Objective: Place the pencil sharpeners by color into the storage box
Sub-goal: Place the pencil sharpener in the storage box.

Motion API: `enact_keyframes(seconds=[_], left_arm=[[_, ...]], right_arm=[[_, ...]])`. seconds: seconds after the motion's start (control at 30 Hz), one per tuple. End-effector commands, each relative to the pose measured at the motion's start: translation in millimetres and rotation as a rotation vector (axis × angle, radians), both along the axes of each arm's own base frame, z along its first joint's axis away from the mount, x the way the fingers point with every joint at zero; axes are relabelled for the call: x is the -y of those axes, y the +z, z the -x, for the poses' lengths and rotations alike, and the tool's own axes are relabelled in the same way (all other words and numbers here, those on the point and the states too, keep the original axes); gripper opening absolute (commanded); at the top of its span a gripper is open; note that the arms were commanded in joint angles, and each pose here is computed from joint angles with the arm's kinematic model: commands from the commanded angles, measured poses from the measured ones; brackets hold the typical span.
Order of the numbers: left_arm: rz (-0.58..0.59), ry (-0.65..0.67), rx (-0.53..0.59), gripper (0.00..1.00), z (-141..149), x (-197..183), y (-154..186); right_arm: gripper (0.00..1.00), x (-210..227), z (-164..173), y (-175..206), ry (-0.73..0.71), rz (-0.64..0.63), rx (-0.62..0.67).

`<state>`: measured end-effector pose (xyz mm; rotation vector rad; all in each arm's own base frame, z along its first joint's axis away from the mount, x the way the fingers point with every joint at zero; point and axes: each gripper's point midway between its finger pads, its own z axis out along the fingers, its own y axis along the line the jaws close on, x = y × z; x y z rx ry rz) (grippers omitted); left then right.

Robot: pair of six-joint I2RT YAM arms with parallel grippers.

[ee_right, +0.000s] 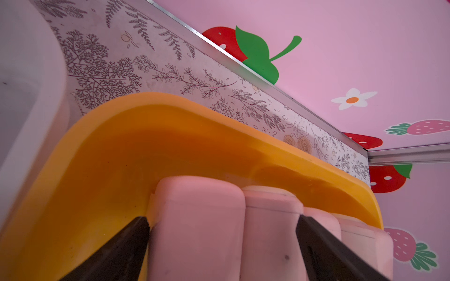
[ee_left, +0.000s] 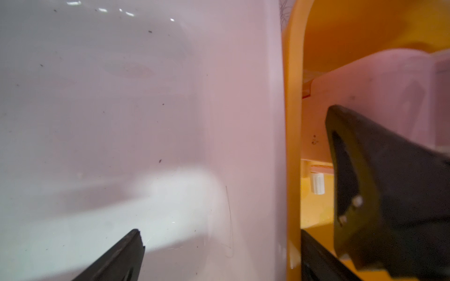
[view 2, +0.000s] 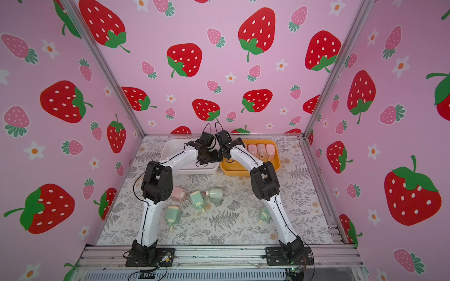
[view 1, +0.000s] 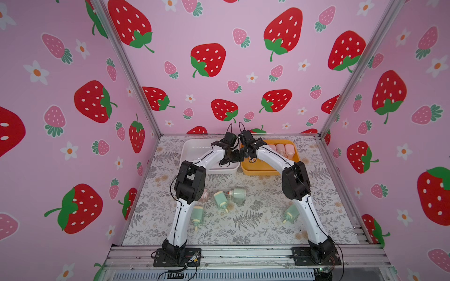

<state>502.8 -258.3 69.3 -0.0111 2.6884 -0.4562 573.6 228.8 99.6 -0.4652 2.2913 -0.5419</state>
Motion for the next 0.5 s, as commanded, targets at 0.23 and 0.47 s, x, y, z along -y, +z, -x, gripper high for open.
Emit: enact_keyframes(seconds=[0.23,0.47], left_arm=[[-0.033,0.010,-0.032,1.00,8,-11,-11],[-0.017,0.008,-0.018,1.00,7,-12,-1]], right_arm=[[1.00,14,-5,-15,-0.030,0.166,0.014],[1.00,6,-1,5,-0.007,0.113,0.031]])
